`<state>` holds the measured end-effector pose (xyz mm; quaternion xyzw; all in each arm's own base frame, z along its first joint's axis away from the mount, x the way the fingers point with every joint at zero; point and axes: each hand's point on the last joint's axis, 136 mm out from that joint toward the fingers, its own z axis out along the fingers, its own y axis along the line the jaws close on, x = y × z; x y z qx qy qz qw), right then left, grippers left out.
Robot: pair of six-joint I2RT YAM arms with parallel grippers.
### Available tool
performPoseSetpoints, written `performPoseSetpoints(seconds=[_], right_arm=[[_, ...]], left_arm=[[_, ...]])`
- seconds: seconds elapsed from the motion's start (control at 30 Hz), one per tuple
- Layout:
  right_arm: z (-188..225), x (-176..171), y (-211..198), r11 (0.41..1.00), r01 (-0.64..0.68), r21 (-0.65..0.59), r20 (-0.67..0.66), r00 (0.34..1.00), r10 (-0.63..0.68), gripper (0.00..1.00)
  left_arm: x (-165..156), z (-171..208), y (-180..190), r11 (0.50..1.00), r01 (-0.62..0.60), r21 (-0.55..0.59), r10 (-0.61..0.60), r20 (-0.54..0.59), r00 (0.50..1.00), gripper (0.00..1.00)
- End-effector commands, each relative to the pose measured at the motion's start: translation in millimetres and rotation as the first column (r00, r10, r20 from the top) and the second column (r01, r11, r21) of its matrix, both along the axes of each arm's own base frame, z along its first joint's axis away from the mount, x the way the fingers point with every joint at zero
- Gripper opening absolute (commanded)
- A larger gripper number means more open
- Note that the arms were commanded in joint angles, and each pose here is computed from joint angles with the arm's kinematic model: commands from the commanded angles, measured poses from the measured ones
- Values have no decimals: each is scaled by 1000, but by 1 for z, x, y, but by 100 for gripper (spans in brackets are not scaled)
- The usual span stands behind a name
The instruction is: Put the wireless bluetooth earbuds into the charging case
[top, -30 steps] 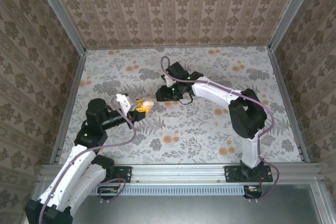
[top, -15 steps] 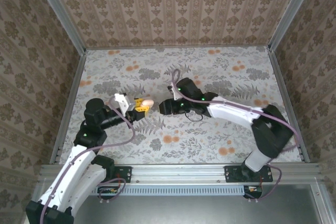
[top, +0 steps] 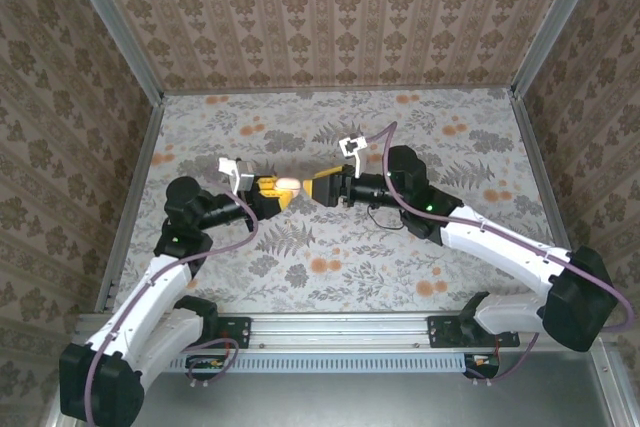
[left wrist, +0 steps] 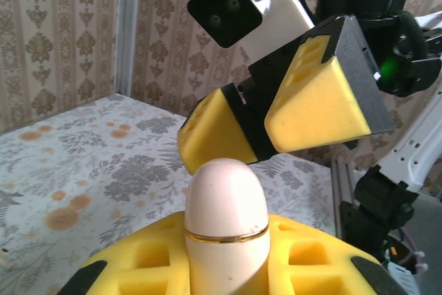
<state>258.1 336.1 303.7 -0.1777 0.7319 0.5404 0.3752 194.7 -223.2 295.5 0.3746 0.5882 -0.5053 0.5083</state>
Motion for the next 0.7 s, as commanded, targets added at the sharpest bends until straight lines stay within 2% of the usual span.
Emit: performPoseSetpoints(seconds=[0.0,0.27,0.67], right_arm=[[18,-7,10,997,-75,31,48,996,73,65],[24,-12,14,993,-114,21,76,991,112,66],[-5,-6,19,991,-110,-81,39,993,113,67]], left_arm=[[-13,21,-4,997,72,-37,-71,36,997,0],[-14,23,-10,995,87,-39,-86,33,996,0],[-18,30,-18,990,133,-39,-131,35,991,0]])
